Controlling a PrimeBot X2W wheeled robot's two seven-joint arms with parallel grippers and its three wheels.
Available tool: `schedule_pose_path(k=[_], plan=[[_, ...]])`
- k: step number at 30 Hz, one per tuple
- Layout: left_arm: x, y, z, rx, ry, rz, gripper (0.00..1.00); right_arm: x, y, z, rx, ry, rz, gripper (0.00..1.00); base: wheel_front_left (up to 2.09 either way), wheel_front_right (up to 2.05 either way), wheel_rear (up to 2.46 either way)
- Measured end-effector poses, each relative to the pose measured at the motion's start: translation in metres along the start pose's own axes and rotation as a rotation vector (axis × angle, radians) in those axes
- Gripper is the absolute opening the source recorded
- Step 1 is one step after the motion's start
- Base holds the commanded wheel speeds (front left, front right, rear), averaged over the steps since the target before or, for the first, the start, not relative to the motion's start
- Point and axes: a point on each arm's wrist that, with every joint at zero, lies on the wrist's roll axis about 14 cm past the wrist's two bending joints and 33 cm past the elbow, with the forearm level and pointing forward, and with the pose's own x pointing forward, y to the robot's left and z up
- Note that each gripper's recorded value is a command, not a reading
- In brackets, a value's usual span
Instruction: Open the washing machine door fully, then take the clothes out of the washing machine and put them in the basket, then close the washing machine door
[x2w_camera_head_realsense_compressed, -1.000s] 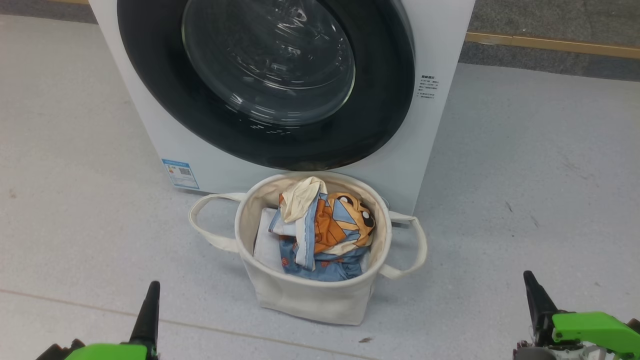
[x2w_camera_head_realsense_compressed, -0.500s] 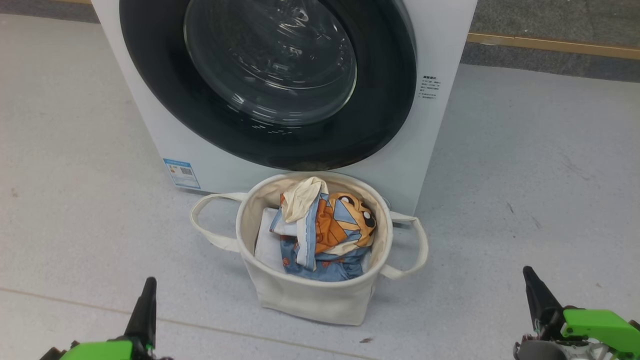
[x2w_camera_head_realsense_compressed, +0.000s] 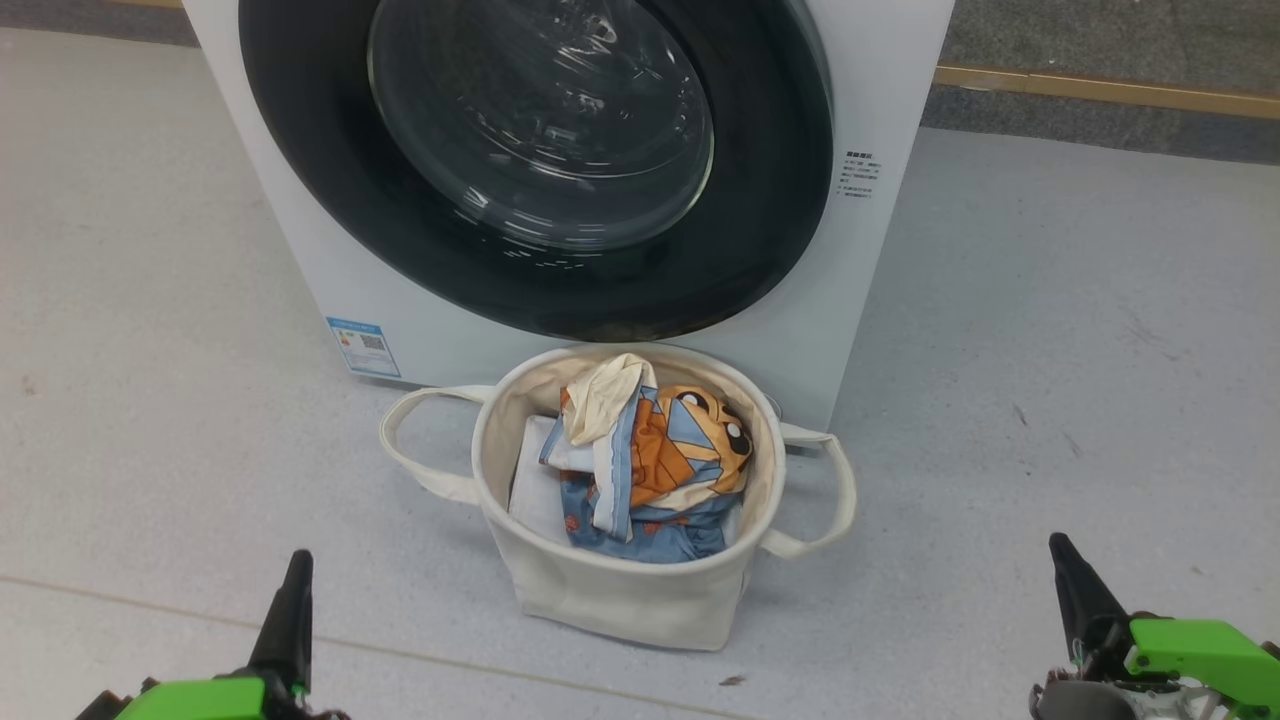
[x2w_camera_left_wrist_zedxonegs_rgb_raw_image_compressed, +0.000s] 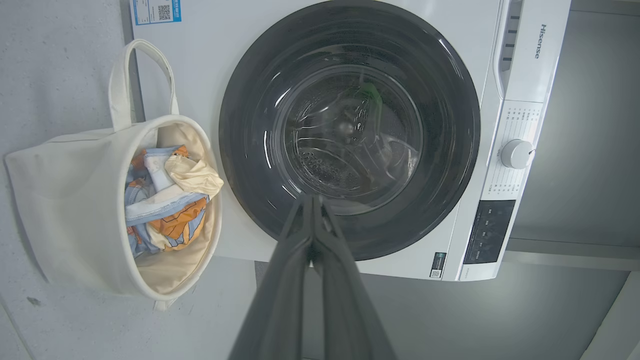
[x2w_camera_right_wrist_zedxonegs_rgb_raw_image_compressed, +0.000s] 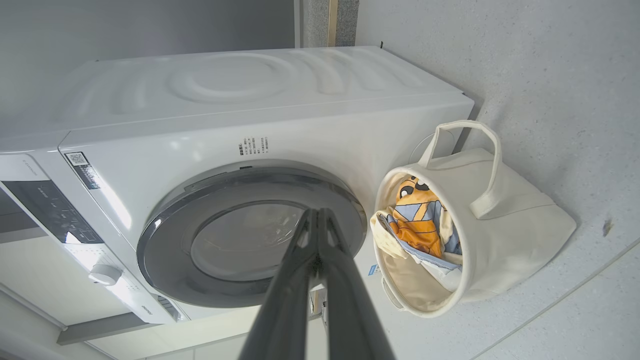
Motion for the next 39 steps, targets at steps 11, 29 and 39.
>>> schedule_pose_path(k=[11, 29, 39], plan=[[0.0, 0.0, 0.0, 0.0, 0.0, 0.0, 0.0, -0.0001, 0.0, 0.0003, 0.0, 0.002, 0.0, 0.0, 0.0, 0.0, 0.0], [0.0, 0.0, 0.0, 0.0, 0.0, 0.0, 0.0, -0.0001, 0.0, 0.001, 0.001, 0.001, 0.0, 0.0, 0.0, 0.0, 0.0], [0.0, 0.0, 0.0, 0.0, 0.0, 0.0, 0.0, -0.0001, 0.0, 0.0014, 0.002, 0.0, 0.0, 0.0, 0.0, 0.0, 0.0]])
